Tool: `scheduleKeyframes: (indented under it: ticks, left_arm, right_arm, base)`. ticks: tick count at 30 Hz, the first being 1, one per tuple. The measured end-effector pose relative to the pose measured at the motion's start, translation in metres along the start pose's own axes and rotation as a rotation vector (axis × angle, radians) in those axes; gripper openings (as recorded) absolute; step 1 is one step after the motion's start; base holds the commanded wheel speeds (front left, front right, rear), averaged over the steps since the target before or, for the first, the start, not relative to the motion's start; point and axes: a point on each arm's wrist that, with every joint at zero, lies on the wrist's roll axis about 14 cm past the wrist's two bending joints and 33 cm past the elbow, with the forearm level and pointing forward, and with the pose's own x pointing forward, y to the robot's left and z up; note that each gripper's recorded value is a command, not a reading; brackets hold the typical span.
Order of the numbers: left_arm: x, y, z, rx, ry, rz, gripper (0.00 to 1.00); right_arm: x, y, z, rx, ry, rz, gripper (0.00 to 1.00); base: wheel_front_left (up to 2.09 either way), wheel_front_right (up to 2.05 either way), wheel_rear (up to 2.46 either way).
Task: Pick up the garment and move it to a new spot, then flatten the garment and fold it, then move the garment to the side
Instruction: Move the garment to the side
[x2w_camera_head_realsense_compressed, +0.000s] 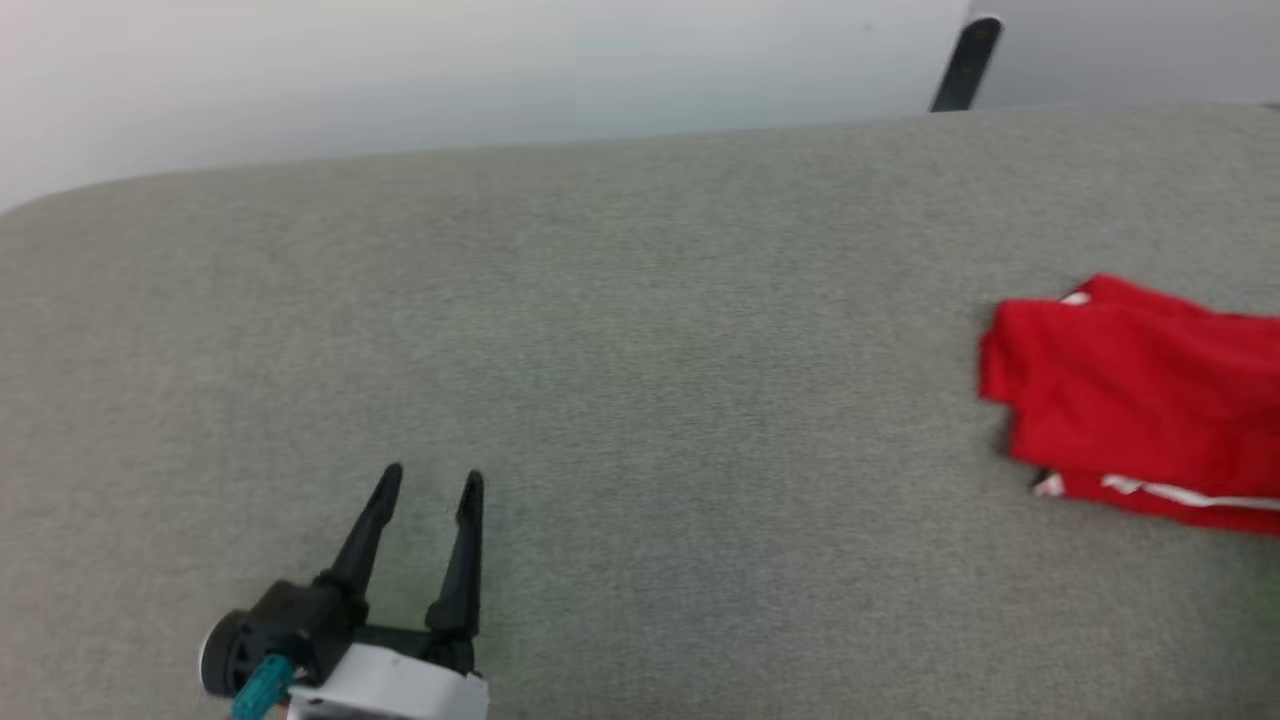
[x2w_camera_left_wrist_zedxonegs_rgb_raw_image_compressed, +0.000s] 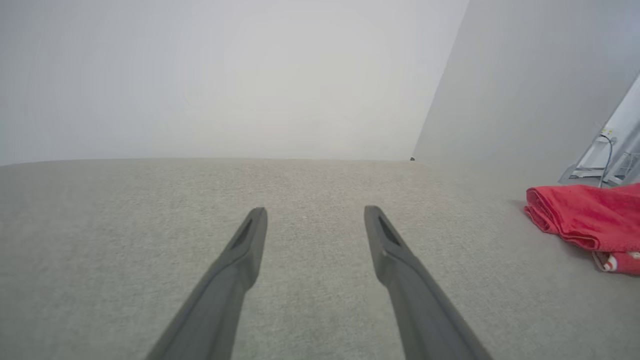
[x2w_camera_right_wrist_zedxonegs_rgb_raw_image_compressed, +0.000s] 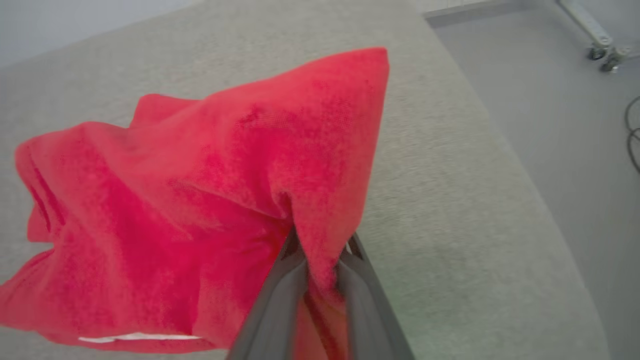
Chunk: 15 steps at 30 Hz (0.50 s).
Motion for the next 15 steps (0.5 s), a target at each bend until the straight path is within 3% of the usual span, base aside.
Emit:
scheduleKeyframes:
  ticks: [6, 15]
  left_arm:
    - [0.026, -0.020, 0.003, 0.009, -0.021, -0.091, 1.00]
    - [0.057, -0.027, -0.005, 0.024, -0.023, -0.156, 1.00]
  right_arm:
    - [-0.010, -0.052, 0.028, -0.036, -0.094, -0.133, 0.00]
    - [0.010, -0.066, 0.065, -0.227, -0.154, -0.215, 0.00]
  base:
    - [0.00, 0.00, 0.00]
    - [0.00, 0.00, 0.00]
